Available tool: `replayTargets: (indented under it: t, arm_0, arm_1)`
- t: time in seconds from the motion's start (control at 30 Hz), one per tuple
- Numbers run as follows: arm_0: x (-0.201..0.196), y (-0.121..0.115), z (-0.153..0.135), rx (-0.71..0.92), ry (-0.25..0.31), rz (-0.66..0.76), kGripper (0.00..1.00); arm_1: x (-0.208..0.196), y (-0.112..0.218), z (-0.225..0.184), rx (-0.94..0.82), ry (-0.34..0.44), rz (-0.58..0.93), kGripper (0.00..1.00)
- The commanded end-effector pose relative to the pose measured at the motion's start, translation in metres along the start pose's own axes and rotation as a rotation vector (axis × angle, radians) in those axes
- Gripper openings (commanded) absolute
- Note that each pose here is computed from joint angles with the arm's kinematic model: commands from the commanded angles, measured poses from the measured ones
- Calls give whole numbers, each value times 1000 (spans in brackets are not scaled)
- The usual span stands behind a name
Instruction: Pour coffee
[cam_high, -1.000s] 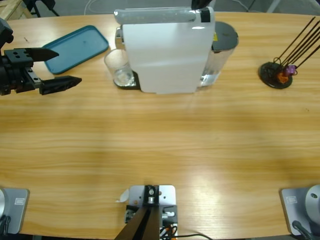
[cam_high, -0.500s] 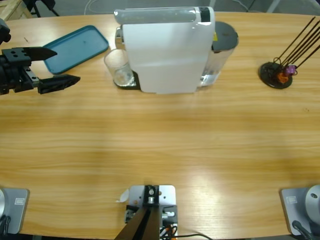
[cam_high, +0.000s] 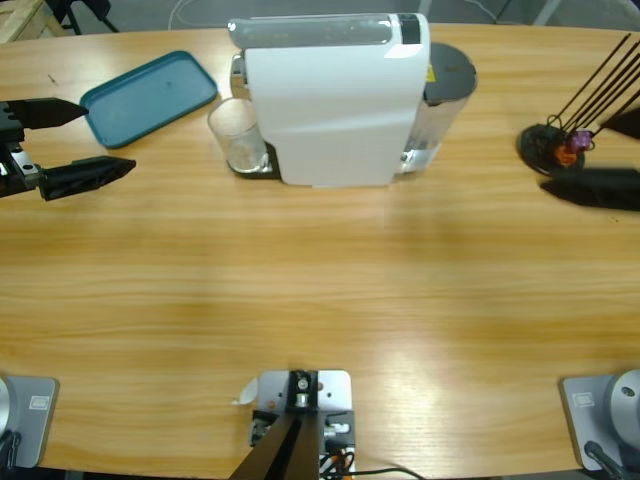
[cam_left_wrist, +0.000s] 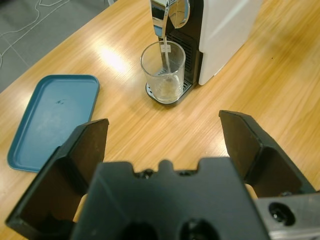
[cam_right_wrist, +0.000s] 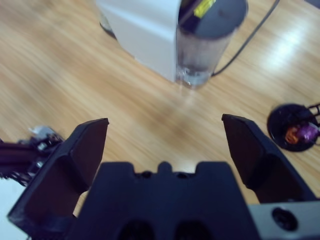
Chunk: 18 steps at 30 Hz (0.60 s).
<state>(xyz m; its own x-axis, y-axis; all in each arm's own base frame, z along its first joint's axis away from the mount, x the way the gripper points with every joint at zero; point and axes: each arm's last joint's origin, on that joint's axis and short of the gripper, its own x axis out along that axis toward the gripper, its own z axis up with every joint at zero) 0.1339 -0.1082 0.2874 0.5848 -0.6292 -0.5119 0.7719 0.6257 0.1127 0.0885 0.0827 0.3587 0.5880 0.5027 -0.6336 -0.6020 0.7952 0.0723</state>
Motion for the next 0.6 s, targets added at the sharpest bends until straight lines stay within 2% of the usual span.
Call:
replayTargets:
  t: [0.03,0.13,0.27,0.6]
  arm_0:
    - [-8,-4,-14,-33,13,-6,968]
    - [-9,-5,-15,-59,13,-14,968]
    - [-14,-6,-14,-67,-11,-16,968]
    - [-9,-7,-17,-80,-17,-52,968]
  arm_1:
    - [-11,-4,-35,-86,-17,16,1000]
    - [0,-4,-34,-118,-12,16,1000]
    - [14,-10,-30,-71,-29,4,1000]
    - [21,-12,-28,-63,-18,18,982]
